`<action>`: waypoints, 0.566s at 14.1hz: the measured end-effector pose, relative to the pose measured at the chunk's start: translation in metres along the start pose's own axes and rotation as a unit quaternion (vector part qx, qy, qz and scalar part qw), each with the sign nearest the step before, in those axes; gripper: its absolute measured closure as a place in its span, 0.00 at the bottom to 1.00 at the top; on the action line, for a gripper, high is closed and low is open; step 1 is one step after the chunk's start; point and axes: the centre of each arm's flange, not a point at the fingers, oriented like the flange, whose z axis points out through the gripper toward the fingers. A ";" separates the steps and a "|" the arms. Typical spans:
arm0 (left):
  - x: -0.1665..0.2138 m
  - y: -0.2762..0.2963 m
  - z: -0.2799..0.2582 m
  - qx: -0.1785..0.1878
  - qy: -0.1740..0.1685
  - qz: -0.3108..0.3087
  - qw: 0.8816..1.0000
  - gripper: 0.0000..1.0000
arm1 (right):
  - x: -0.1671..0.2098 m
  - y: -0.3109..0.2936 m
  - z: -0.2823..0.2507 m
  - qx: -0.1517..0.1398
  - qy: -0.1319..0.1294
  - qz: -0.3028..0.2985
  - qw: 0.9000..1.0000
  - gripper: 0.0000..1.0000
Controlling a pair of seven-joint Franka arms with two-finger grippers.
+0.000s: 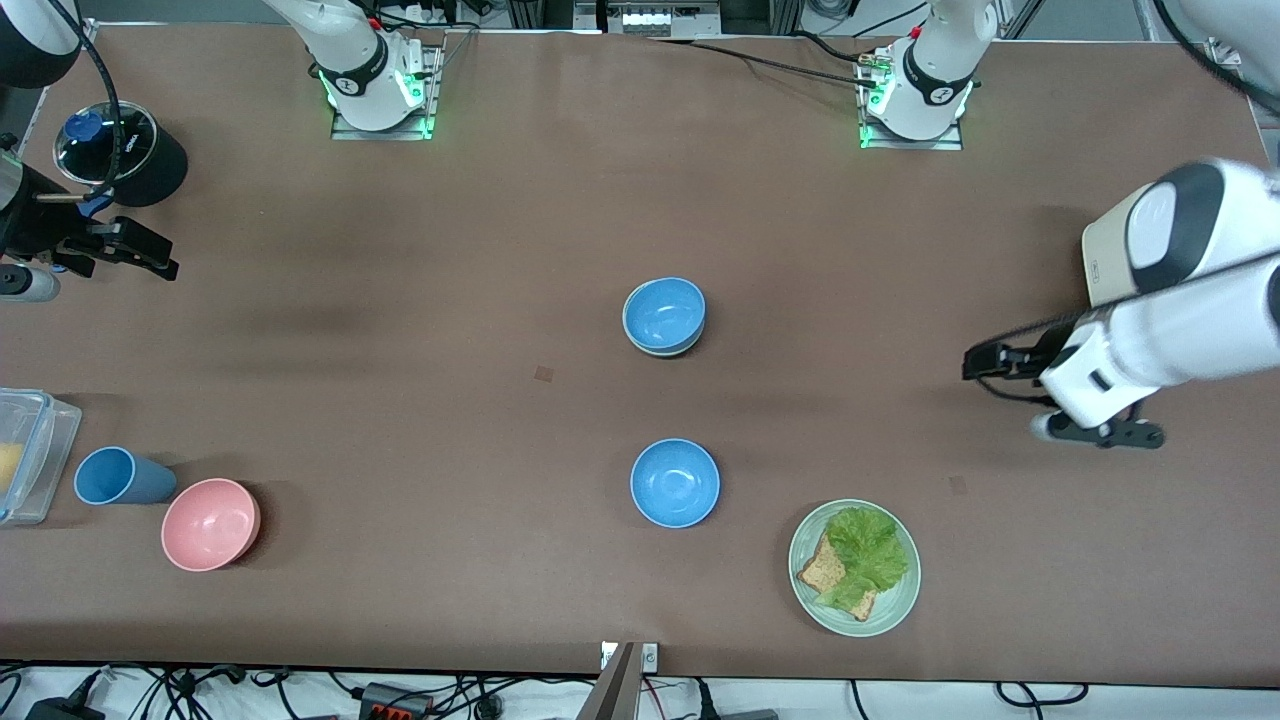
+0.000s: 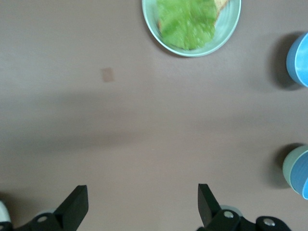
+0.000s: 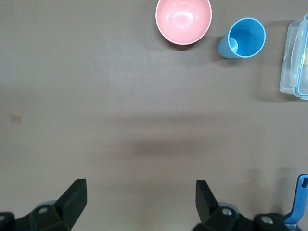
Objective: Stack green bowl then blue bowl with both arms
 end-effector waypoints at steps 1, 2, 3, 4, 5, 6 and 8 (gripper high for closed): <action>-0.008 -0.007 -0.023 0.016 0.017 -0.004 1.000 0.00 | 0.000 0.000 0.000 0.000 0.000 0.000 1.000 0.00; -0.017 -0.020 -0.044 0.029 0.030 -0.010 0.999 0.00 | 0.000 0.000 0.000 0.000 0.000 0.000 1.000 0.00; -0.027 -0.036 -0.061 0.035 0.034 -0.018 0.999 0.00 | 0.000 0.000 0.000 0.000 0.000 0.000 1.000 0.00; -0.036 -0.052 -0.072 0.037 0.029 -0.026 0.999 0.00 | 0.000 0.000 0.000 0.000 0.000 0.000 1.000 0.00; -0.041 -0.065 -0.080 0.037 0.028 -0.032 0.998 0.00 | 0.000 0.000 0.000 0.000 0.000 0.000 1.000 0.00; -0.043 -0.072 -0.084 0.037 0.028 -0.036 0.998 0.00 | 0.000 0.000 0.000 0.000 0.001 0.000 1.000 0.00; -0.043 -0.073 -0.085 0.037 0.028 -0.036 0.998 0.00 | 0.000 0.000 0.000 0.000 0.001 0.000 1.000 0.00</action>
